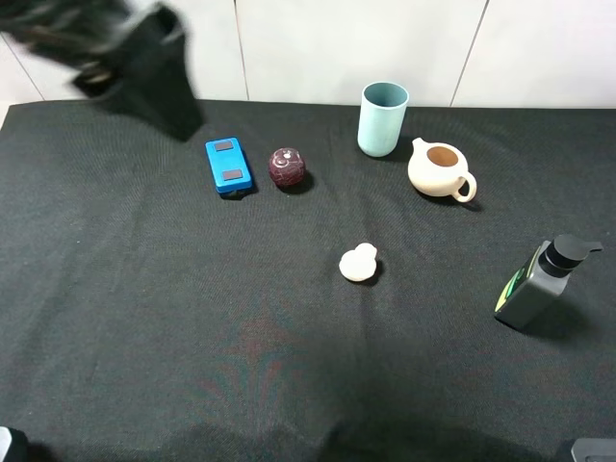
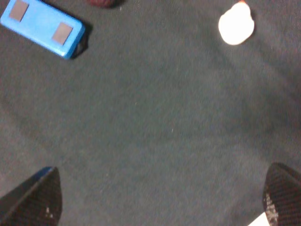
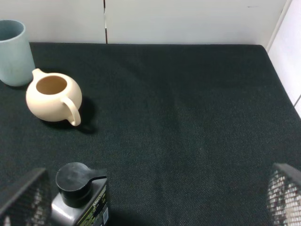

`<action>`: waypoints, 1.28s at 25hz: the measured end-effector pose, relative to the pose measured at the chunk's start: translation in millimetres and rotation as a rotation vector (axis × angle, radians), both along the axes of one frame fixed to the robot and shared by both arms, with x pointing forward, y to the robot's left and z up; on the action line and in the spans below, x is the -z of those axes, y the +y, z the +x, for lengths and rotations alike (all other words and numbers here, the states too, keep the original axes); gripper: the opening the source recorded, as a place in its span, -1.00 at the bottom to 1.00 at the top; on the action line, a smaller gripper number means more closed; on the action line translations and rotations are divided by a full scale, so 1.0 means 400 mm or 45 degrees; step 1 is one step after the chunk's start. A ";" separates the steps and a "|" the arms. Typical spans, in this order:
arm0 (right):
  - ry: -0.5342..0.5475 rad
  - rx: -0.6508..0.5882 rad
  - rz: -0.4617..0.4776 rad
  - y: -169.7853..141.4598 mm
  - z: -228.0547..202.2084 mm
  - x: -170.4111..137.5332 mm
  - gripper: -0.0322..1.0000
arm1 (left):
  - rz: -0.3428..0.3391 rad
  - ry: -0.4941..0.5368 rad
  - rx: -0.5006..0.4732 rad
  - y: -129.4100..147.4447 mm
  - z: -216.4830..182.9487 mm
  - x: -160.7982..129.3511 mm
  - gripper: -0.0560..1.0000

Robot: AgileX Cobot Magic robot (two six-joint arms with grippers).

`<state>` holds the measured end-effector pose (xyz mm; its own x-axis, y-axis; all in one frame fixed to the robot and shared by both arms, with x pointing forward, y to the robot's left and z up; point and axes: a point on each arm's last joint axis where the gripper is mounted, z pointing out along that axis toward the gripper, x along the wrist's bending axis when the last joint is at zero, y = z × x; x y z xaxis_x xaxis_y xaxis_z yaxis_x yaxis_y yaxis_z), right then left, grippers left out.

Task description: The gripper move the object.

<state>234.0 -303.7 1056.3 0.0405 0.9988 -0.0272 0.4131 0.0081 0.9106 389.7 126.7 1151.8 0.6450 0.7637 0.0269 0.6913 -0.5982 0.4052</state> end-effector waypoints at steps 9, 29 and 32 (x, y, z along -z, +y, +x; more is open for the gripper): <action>0.000 0.000 0.000 0.000 0.000 0.000 0.41 | -0.048 -0.066 0.045 0.124 -0.098 0.003 0.82; 0.000 -0.001 0.002 0.000 0.000 0.000 0.41 | -0.086 -0.251 -0.262 0.382 -0.245 0.131 0.82; 0.000 -0.001 0.002 0.000 0.000 0.000 0.41 | -0.123 -0.274 -0.368 0.410 -0.271 0.151 0.82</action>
<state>234.0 -303.6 1056.3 0.0394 0.9989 -0.0257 0.4131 0.0071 0.9106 281.2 290.7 1091.4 0.3896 0.9192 0.0578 0.7189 -0.3427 0.6047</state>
